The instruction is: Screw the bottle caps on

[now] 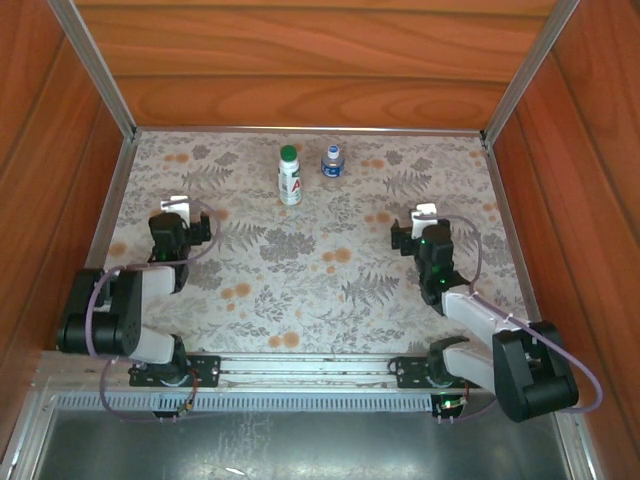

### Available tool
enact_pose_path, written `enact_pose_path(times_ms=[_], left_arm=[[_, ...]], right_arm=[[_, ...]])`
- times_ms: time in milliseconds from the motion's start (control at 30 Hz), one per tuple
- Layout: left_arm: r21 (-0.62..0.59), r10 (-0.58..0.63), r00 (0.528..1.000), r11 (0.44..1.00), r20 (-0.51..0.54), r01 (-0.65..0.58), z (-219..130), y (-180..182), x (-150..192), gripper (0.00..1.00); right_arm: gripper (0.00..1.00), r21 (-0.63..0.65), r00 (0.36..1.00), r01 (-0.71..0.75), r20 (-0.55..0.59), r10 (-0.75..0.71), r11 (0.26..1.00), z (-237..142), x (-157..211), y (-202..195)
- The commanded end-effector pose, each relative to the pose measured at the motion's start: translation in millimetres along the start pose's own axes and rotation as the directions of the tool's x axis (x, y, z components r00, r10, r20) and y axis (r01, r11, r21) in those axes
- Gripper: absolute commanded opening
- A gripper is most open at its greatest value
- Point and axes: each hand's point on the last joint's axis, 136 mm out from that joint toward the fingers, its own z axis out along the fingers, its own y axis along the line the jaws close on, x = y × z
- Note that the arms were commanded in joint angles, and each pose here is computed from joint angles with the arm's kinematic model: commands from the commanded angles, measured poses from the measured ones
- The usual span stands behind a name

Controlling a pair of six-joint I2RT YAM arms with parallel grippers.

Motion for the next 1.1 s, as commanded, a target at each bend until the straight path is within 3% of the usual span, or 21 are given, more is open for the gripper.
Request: enact_pose_path(times_ms=[0, 400, 533, 1067], left_arm=[[-0.044, -0.081, 0.995, 0.996, 0.058, 0.083, 15, 12, -12, 1.0], [-0.048, -0.082, 0.995, 0.995, 0.06, 0.085, 14, 13, -12, 1.0], [-0.048, -0.083, 0.995, 0.995, 0.061, 0.086, 14, 13, -12, 1.0], [-0.049, -0.081, 0.995, 0.995, 0.058, 0.084, 14, 13, -11, 1.0]], right_arm=[[0.97, 0.065, 0.993, -0.087, 0.091, 0.081, 0.994, 6, -11, -23], [0.97, 0.045, 0.985, -0.167, 0.055, 0.164, 0.985, 56, 13, -35], [1.0, 0.058, 0.976, -0.209, -0.059, 0.212, 0.976, 70, 20, -43], [1.0, 0.052, 0.976, -0.21, -0.05, 0.212, 0.976, 68, 19, -43]])
